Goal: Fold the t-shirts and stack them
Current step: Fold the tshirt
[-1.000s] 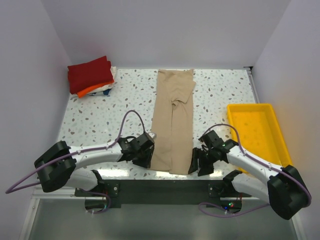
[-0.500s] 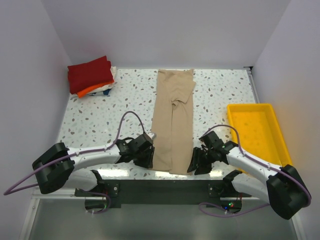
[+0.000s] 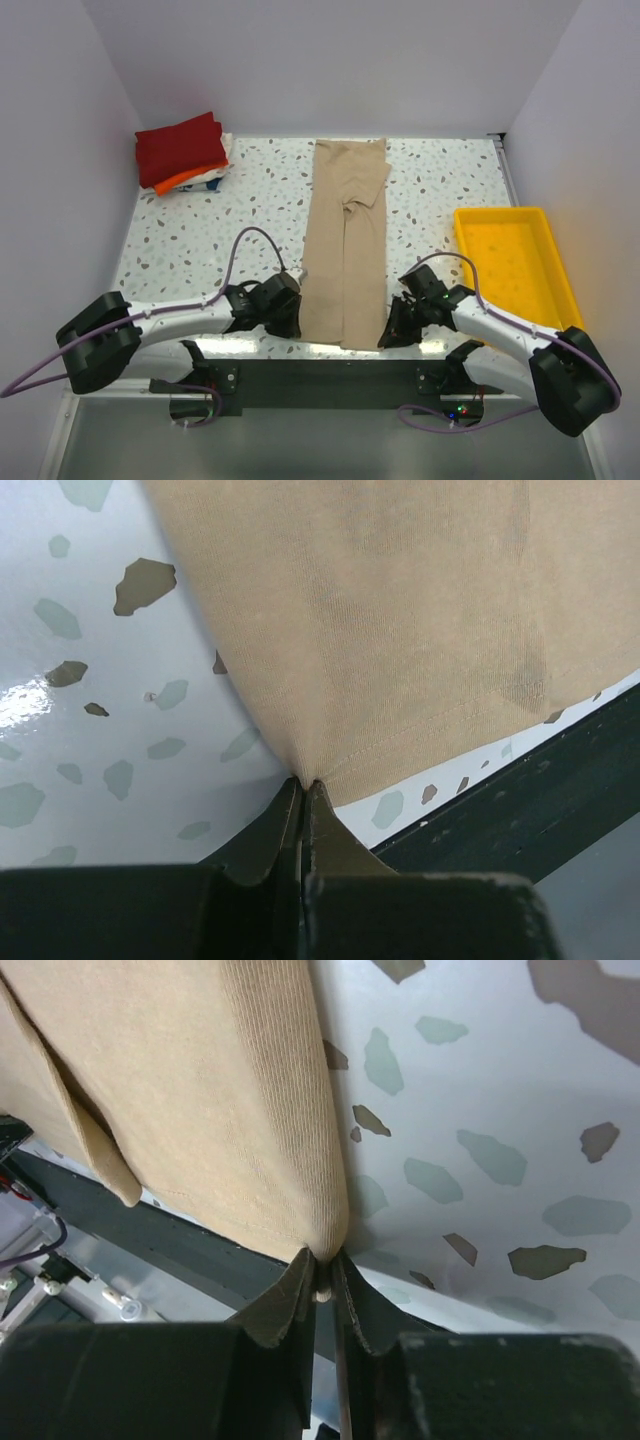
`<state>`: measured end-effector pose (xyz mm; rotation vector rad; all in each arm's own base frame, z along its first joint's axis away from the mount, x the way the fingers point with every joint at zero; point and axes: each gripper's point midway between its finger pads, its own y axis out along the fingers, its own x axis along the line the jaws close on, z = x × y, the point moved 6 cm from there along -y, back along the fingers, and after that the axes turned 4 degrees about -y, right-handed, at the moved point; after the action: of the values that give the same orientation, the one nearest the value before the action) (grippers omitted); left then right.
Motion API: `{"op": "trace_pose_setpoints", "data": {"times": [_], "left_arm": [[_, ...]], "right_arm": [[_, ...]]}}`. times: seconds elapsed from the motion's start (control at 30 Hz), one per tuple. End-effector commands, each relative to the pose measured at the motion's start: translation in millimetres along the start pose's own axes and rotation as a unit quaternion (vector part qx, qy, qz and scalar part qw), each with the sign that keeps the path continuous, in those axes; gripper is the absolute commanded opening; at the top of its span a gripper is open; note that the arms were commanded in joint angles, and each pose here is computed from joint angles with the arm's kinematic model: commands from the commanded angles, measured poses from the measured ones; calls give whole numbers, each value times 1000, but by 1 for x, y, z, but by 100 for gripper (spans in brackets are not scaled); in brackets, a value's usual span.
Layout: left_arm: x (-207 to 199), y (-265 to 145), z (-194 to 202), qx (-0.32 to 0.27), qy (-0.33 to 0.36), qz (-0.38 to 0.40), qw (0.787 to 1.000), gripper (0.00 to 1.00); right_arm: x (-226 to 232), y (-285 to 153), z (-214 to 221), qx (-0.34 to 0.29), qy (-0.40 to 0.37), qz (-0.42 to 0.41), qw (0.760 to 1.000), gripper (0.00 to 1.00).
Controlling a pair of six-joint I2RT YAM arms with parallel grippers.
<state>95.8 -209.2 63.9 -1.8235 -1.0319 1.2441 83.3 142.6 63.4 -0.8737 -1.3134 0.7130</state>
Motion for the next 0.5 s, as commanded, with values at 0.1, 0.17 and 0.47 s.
{"op": "trace_pose_setpoints", "data": {"times": [0.1, 0.17, 0.47], "left_arm": [[17, -1, 22, 28, -12, -11, 999, 0], [13, -4, 22, 23, -13, 3, 1000, 0], [-15, -19, -31, -60, 22, 14, 998, 0]], "right_arm": [[0, -4, 3, -1, -4, 0, 1000, 7], [1, -8, 4, -4, -10, -3, 1000, 2], [46, -44, -35, -88, -78, -18, 993, 0]]}}
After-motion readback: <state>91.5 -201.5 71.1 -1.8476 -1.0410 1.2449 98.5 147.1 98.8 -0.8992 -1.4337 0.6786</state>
